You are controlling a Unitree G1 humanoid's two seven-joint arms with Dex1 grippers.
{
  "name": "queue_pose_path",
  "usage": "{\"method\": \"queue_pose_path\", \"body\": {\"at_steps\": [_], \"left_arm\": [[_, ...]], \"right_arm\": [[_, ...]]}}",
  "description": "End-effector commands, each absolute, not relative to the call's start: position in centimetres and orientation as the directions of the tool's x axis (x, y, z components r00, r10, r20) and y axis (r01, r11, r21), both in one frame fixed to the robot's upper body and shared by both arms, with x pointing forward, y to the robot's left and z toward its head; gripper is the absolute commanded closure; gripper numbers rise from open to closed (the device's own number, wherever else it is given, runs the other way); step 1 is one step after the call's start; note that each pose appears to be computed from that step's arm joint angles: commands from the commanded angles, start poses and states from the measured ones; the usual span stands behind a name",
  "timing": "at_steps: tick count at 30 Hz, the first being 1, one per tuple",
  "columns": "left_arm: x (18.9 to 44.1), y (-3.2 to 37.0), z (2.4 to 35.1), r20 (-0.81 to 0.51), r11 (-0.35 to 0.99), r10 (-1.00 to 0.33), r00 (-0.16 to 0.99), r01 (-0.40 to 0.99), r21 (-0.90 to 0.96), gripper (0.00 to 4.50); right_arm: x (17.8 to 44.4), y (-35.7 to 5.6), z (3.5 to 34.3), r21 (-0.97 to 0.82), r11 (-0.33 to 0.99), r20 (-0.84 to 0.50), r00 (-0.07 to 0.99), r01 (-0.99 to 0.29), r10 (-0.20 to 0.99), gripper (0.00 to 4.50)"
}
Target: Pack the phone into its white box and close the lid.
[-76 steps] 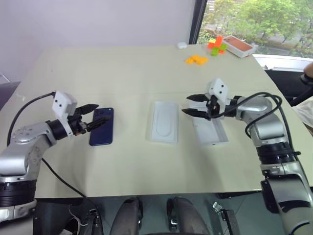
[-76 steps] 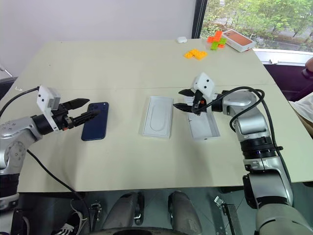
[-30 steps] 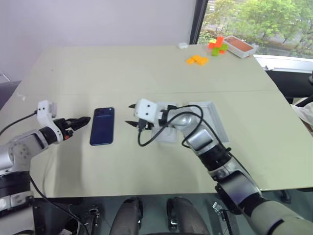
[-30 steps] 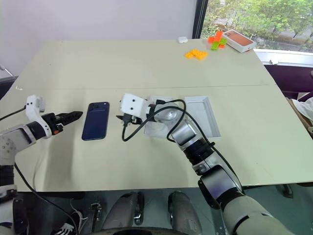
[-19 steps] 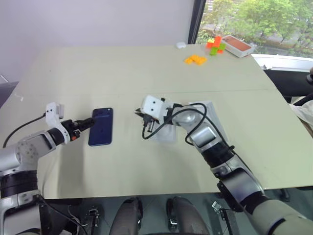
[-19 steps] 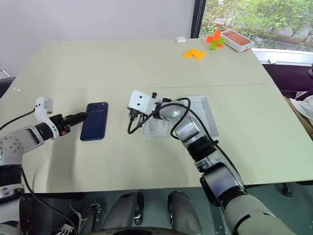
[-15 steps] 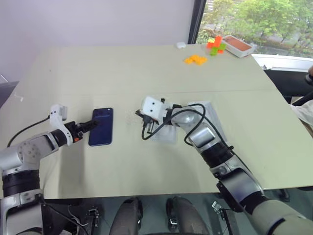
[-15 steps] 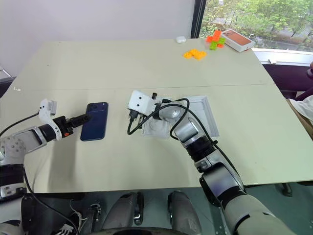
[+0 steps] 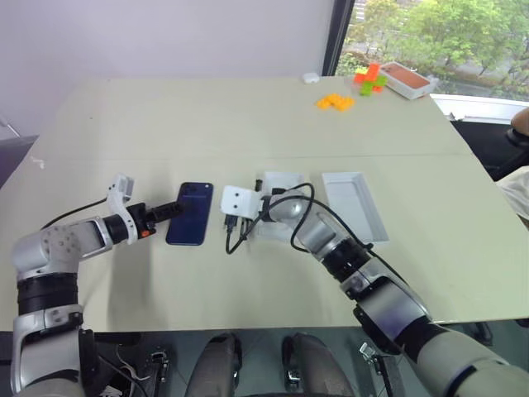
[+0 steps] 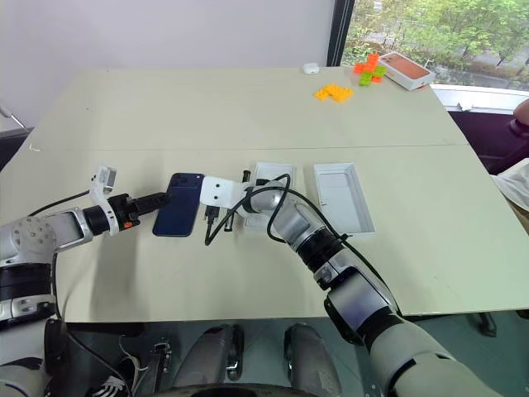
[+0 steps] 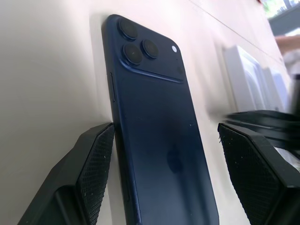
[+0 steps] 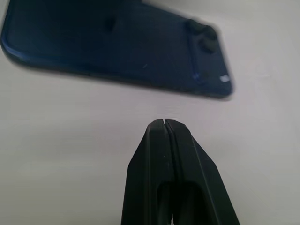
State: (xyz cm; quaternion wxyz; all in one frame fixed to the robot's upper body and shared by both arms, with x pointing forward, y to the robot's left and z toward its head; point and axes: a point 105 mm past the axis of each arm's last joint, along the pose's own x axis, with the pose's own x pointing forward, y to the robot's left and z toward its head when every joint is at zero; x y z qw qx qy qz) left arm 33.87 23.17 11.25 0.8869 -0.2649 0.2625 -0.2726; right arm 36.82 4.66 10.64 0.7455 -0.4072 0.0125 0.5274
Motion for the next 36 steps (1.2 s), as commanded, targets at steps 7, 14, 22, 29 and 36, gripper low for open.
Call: {"method": "queue_pose_path", "body": {"at_steps": [7, 14, 22, 29, 36], "left_arm": [[33.0, 20.9, 9.4, -0.368, 0.654, -0.711, 0.599, 0.369, -0.661, 0.79], [33.0, 19.2, 9.6, -0.332, 0.600, -0.756, 0.565, 0.392, -0.698, 0.79], [33.5, 18.6, 11.1, -0.219, 0.524, -0.773, 0.596, 0.404, -0.750, 0.79], [32.9, 19.0, 10.6, -0.303, 0.575, -0.757, 0.579, 0.371, -0.730, 0.79], [32.7, 18.6, 12.0, -0.370, 0.624, -0.738, 0.565, 0.362, -0.693, 0.79]], "right_arm": [[37.1, 5.5, 10.6, -0.603, 0.066, -0.488, 0.433, -0.795, 0.758, 4.46], [36.9, 5.9, 10.4, -0.606, 0.052, -0.490, 0.424, -0.794, 0.761, 4.46], [37.1, 5.2, 10.1, -0.608, 0.054, -0.496, 0.432, -0.792, 0.753, 4.46], [37.1, 5.0, 10.1, -0.612, 0.056, -0.492, 0.435, -0.789, 0.754, 4.46], [37.2, 4.9, 10.1, -0.619, 0.052, -0.492, 0.438, -0.784, 0.752, 4.46]]}}
